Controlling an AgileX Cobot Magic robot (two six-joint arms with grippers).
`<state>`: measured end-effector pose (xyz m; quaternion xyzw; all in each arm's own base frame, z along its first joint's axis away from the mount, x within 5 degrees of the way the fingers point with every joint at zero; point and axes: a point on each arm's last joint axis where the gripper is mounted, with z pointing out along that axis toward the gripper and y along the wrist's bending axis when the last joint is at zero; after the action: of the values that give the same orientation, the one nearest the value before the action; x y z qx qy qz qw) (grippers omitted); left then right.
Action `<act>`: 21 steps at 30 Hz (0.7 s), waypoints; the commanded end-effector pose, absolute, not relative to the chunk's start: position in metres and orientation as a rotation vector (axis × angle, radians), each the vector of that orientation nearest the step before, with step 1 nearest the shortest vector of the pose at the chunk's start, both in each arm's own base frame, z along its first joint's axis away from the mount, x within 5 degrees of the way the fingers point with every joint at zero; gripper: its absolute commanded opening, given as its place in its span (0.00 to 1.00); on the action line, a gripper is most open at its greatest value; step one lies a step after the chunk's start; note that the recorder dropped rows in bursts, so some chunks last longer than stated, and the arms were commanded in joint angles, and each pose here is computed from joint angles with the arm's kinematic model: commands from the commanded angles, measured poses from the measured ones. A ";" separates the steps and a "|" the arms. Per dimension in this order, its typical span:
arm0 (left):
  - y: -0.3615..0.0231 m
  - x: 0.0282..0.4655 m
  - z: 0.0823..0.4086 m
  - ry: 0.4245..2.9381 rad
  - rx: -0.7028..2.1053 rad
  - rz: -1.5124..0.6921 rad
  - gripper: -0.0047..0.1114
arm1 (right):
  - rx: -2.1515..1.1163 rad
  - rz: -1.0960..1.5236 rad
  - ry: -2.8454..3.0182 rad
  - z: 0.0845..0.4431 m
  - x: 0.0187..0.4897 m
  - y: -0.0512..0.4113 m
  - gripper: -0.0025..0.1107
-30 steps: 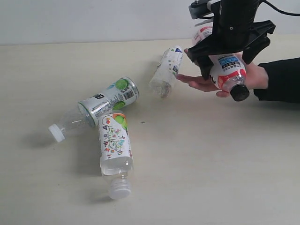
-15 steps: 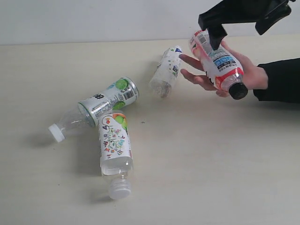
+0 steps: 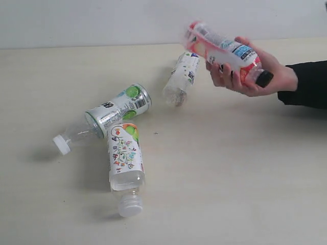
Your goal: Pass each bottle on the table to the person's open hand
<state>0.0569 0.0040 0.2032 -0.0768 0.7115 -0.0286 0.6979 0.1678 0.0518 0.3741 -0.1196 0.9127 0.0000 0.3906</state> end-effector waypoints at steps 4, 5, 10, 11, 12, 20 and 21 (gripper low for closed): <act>0.004 0.056 0.204 1.576 -0.165 -0.056 0.04 | -0.305 -0.038 1.999 0.331 0.071 0.006 0.03; 0.004 0.056 0.204 1.576 -0.165 -0.056 0.04 | -0.299 -0.066 1.958 0.321 0.058 -0.002 0.03; 0.004 0.056 0.204 1.576 -0.165 -0.056 0.04 | -0.279 -0.079 1.848 0.302 0.035 -0.013 0.03; 0.004 0.056 0.204 1.576 -0.165 -0.056 0.04 | -0.275 -0.073 1.834 0.302 0.033 -0.014 0.03; 0.004 0.056 0.204 1.576 -0.165 -0.056 0.04 | -0.271 -0.068 1.816 0.303 0.031 -0.015 0.03; 0.004 0.056 0.204 1.576 -0.165 -0.056 0.04 | -0.262 -0.027 1.799 0.304 0.028 -0.014 0.03; 0.004 0.056 0.204 1.576 -0.165 -0.056 0.04 | -0.261 -0.022 1.800 0.303 0.028 -0.013 0.03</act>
<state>0.0569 0.0040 0.2032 -0.0768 0.7115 -0.0286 0.6979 0.0282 -0.0149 0.3040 -0.1112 0.7851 -0.0155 0.6092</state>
